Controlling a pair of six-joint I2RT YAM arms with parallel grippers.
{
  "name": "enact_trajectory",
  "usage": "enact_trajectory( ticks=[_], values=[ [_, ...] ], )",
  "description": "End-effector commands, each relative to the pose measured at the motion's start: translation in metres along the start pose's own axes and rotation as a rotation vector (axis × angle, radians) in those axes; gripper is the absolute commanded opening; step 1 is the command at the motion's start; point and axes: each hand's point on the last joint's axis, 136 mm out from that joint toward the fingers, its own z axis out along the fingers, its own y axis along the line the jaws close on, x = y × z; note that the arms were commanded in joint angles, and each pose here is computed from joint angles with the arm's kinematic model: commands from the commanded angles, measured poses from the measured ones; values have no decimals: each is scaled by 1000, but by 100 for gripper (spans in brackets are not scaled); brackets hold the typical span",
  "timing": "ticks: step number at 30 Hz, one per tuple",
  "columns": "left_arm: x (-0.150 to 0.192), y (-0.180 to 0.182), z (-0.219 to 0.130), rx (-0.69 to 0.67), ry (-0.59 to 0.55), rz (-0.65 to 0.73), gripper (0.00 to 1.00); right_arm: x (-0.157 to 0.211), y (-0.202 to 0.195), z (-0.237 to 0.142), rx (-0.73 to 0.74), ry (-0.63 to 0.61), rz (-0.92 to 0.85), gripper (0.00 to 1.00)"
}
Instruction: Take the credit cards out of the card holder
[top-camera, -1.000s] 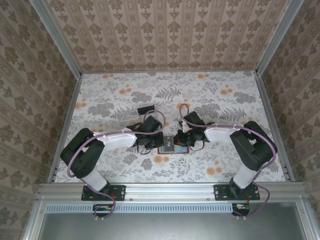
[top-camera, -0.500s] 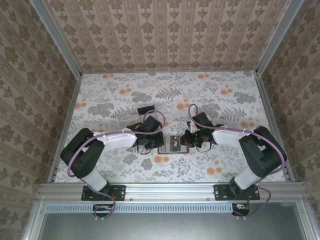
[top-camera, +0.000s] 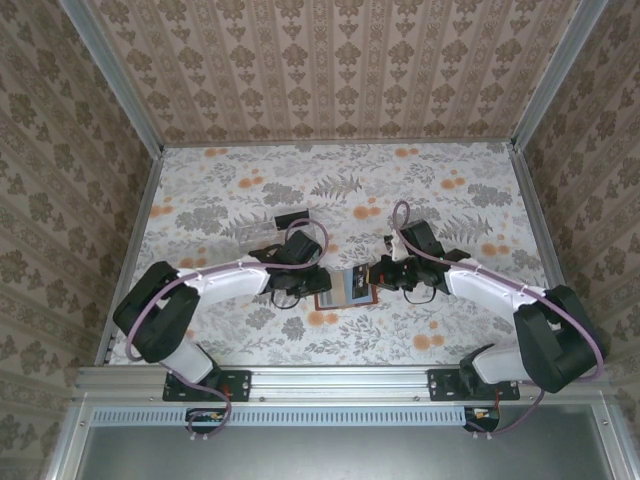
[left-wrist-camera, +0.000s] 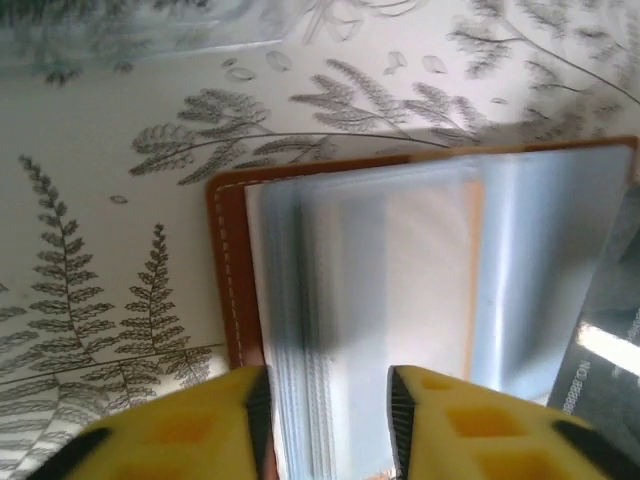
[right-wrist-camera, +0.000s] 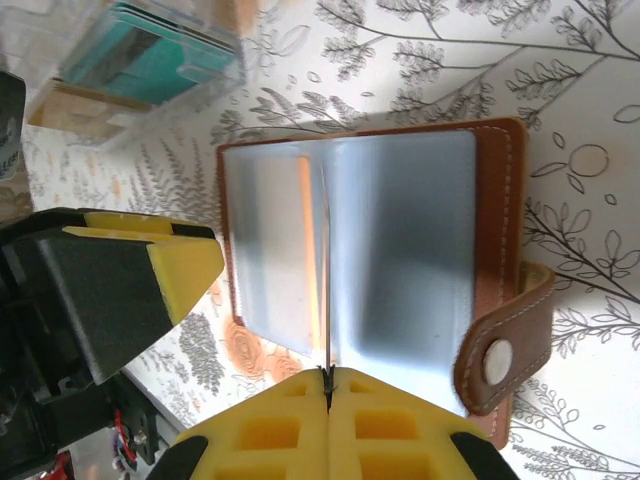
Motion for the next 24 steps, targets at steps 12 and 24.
enact_trajectory(
  ticks=[12,24],
  values=[
    [-64,-79,-100,489,-231,-15,56,-40,77,-56,-219,-126,-155,0],
    [-68,-105,-116,691,-211,-8,44,-61,122,-80,-428,-154,-208,0]
  ],
)
